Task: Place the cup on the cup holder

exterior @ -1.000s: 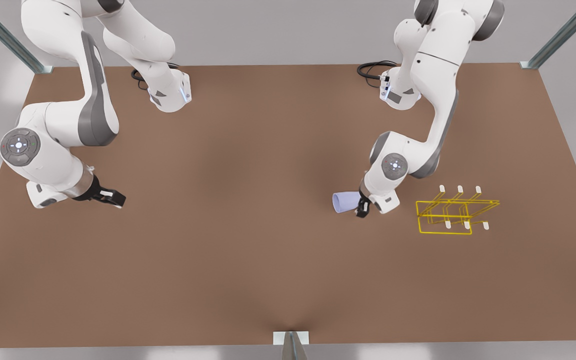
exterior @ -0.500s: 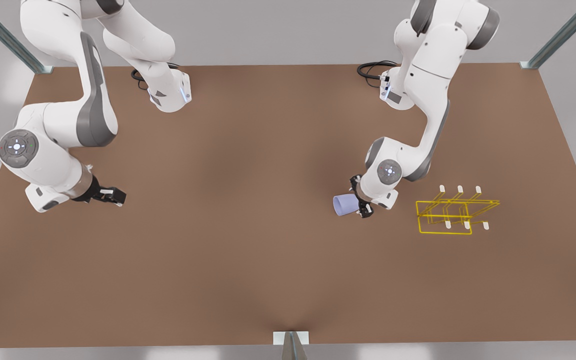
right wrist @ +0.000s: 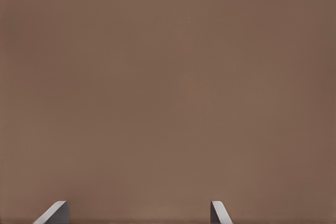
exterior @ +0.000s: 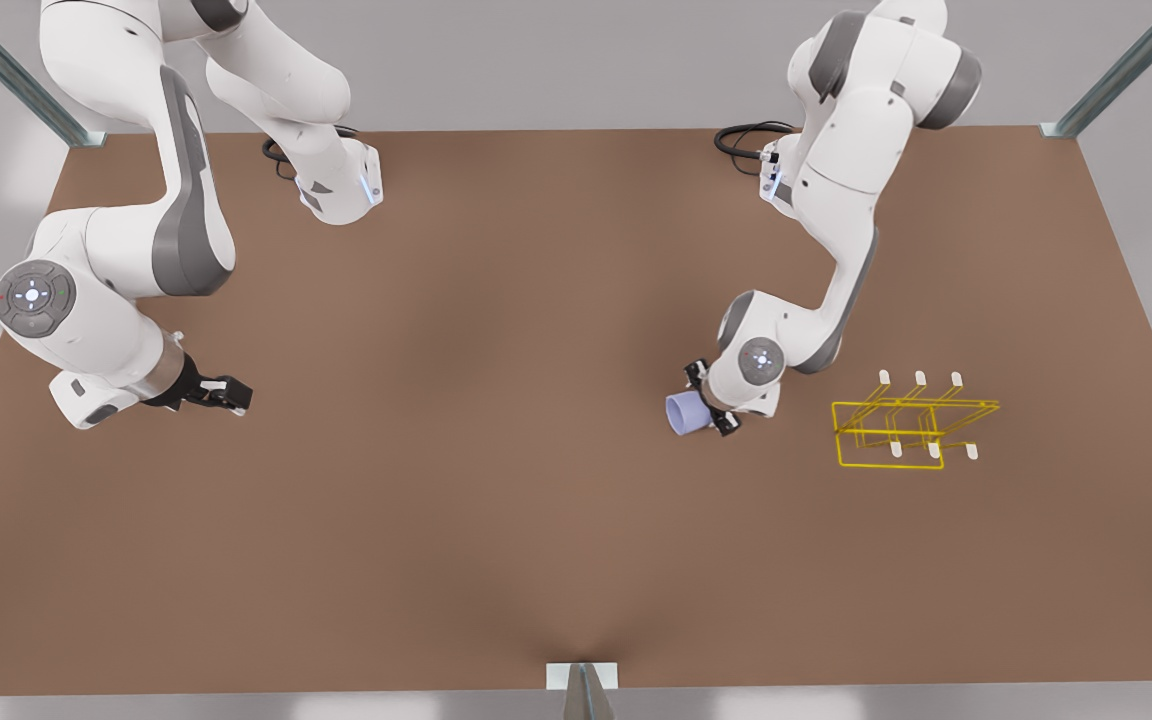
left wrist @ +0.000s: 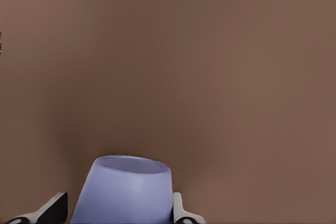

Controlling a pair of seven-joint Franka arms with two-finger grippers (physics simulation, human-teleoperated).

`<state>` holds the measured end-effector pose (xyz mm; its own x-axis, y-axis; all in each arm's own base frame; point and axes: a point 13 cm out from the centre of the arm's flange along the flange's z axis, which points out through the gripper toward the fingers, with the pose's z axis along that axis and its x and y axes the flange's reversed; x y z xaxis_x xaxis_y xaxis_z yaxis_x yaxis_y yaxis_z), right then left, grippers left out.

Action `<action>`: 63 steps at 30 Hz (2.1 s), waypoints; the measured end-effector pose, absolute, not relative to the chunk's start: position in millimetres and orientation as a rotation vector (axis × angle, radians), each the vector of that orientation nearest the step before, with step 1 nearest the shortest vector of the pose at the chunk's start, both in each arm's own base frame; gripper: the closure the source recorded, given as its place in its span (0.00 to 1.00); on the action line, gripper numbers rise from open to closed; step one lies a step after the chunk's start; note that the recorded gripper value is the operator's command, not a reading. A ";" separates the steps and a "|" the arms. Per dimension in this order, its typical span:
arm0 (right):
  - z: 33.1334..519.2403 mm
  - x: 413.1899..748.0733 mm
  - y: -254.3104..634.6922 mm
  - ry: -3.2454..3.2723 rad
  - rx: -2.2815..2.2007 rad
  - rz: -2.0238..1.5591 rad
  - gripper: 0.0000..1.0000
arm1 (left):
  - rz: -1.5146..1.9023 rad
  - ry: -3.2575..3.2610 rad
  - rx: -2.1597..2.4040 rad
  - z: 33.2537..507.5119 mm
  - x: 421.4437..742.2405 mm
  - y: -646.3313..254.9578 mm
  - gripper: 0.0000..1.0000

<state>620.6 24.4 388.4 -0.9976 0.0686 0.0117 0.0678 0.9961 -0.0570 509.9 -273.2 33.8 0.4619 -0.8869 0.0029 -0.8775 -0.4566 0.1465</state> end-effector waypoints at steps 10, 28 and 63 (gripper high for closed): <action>388.2 620.2 24.2 -3.123 -0.100 0.089 0.00 | 0.063 -1.508 2.647 115.3 588.0 -285.4 0.21; 385.0 622.0 21.7 -3.124 -0.088 0.113 0.00 | -1.582 -2.407 2.988 257.6 618.9 1.9 0.20; 383.4 618.3 18.4 -3.107 -0.099 0.114 0.00 | -1.759 -2.840 2.547 228.8 649.1 36.6 0.20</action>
